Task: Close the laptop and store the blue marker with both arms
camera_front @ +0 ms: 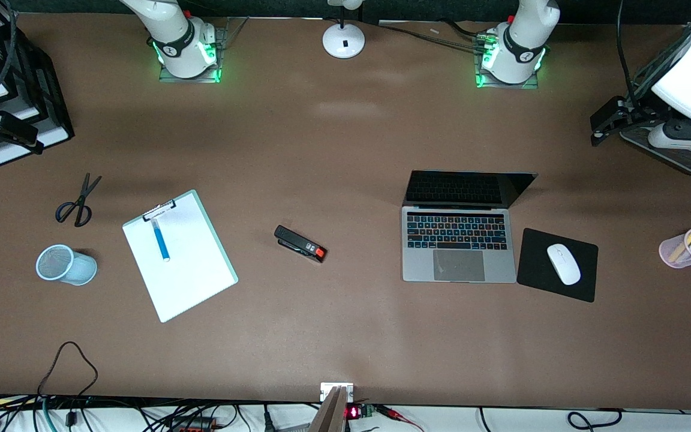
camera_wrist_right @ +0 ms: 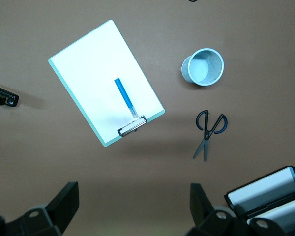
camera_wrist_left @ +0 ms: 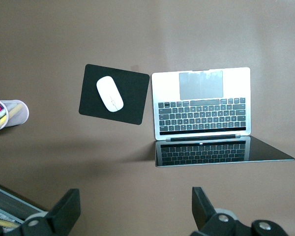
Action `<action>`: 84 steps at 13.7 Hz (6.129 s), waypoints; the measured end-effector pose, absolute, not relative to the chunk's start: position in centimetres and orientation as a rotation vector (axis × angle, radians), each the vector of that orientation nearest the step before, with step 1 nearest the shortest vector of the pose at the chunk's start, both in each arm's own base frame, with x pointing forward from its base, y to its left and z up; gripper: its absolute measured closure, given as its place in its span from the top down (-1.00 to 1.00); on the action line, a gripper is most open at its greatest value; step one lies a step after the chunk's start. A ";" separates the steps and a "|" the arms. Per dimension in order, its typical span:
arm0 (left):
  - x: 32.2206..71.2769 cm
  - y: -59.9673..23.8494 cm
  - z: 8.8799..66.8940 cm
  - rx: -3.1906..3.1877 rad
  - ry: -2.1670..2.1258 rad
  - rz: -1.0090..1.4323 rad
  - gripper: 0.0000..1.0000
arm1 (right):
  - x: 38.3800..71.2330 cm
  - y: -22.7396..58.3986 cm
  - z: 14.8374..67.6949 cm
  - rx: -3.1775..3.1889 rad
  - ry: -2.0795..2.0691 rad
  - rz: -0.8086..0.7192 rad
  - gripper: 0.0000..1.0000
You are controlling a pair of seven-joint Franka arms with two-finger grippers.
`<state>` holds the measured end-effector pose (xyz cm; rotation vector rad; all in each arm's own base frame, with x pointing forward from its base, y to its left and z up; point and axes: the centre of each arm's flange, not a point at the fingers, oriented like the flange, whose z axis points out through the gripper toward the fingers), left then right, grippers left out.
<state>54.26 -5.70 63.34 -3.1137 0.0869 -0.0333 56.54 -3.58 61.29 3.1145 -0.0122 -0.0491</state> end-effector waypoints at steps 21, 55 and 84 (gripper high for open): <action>54.3 -11.9 49.2 -3.106 0.041 0.290 1.00 | 64.0 -2.3 45.5 3.129 0.014 -0.236 1.00; 54.3 -17.7 31.9 -3.206 0.031 0.016 1.00 | 66.2 1.8 19.8 3.070 0.565 -0.271 0.40; 65.1 -13.9 32.3 -3.260 -0.134 -0.235 1.00 | 67.8 3.4 18.4 3.064 0.650 -0.239 -0.36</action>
